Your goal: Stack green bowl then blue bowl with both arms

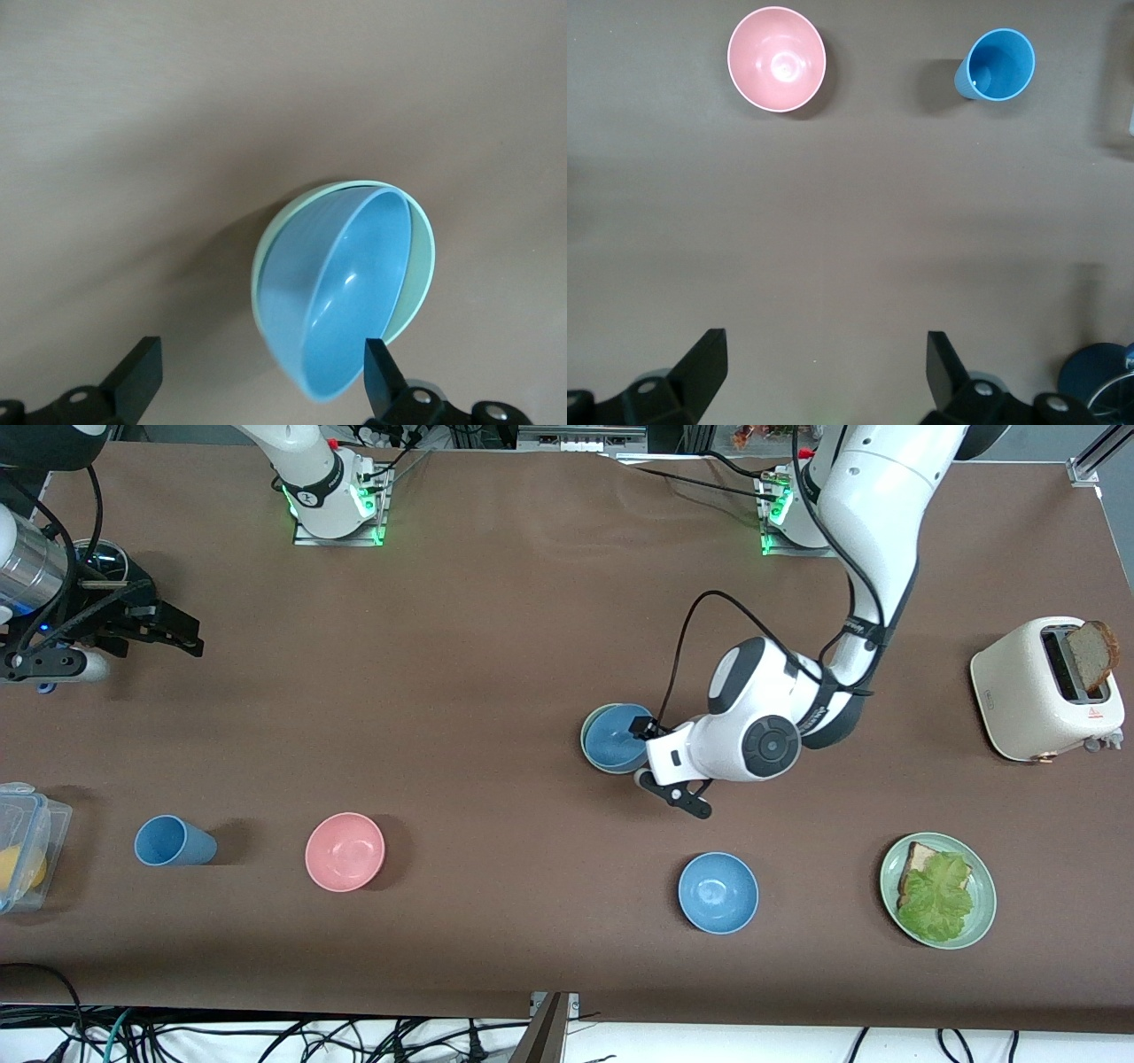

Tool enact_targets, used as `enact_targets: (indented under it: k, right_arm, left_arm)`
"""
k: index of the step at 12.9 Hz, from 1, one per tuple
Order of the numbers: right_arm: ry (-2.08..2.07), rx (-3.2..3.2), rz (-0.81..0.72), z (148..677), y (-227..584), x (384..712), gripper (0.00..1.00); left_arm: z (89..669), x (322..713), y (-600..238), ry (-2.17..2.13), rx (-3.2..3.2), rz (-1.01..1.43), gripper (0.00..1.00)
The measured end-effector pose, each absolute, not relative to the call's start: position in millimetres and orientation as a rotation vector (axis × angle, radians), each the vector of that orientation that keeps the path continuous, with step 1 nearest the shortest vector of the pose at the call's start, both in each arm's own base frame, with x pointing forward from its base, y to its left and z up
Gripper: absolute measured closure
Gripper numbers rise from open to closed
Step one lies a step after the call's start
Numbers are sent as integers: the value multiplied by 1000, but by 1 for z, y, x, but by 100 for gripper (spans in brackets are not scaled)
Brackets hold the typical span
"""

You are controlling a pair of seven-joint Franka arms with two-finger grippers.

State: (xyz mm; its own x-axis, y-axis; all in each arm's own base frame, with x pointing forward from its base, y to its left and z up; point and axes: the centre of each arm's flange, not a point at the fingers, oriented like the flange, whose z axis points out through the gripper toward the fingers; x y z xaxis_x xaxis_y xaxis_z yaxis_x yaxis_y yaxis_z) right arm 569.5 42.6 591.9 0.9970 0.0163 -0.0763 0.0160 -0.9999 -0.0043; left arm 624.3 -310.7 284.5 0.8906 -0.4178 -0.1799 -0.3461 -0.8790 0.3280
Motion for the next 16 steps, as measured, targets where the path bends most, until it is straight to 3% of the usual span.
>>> enact_targets:
  k: [3,7,10,13,16]
  right_arm:
    - [-26,-3135,119,592,43,570,0]
    - [-26,-3135,119,592,43,570,1]
    - [-28,-3135,118,592,44,570,1]
    - [-33,-3134,121,592,45,569,1]
    - [-45,-3134,123,592,50,569,1]
  left_arm:
    - [363,631,-282,-587,2869,-323,0]
    - [490,612,-244,-680,3092,-222,0]
    - [567,612,-143,-457,3182,-72,0]
    - [596,586,-83,-327,3214,-20,0]
    - [586,555,-68,-296,3219,13,0]
